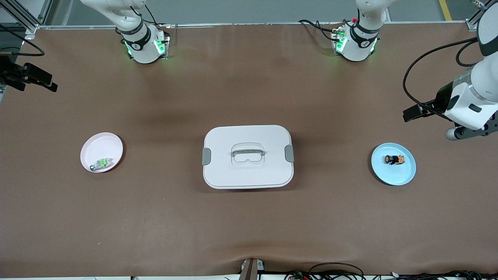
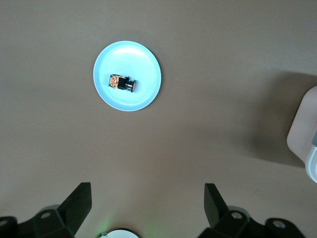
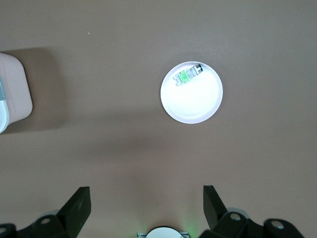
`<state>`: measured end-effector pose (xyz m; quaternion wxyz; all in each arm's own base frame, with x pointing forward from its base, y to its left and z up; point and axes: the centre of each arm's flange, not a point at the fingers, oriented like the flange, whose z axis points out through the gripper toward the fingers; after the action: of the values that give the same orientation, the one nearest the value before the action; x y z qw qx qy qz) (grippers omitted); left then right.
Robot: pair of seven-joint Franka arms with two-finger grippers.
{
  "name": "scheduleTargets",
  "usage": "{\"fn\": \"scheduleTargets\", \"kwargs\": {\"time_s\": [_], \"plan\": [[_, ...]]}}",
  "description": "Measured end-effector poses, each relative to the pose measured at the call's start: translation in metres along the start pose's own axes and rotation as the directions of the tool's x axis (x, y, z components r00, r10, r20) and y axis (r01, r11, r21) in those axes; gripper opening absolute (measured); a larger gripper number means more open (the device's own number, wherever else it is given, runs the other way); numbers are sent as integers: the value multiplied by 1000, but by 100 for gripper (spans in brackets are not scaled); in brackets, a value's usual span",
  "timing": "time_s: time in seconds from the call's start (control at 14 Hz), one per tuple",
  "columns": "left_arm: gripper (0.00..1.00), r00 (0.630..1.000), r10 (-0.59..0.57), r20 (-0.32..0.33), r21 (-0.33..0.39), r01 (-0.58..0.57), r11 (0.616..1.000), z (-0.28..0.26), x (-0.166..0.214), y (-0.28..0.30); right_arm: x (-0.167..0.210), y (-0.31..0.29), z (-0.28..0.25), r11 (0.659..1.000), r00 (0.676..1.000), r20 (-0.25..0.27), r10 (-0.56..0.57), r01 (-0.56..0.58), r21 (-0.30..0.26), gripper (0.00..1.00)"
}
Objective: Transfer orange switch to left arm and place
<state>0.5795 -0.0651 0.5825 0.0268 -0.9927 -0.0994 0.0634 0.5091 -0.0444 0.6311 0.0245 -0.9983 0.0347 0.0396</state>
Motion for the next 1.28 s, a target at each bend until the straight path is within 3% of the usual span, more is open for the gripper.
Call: {"fn": "scheduleTargets", "kwargs": {"time_s": [1.0, 1.28], "plan": [[100, 986, 153, -72, -2, -154, 988, -48, -87, -7, 0, 0, -1, 1000, 1000, -1, 0, 0, -2, 100], [100, 977, 196, -84, -9, -198, 980, -52, -95, -28, 0, 0, -1, 1000, 1000, -1, 0, 0, -2, 100]]}}
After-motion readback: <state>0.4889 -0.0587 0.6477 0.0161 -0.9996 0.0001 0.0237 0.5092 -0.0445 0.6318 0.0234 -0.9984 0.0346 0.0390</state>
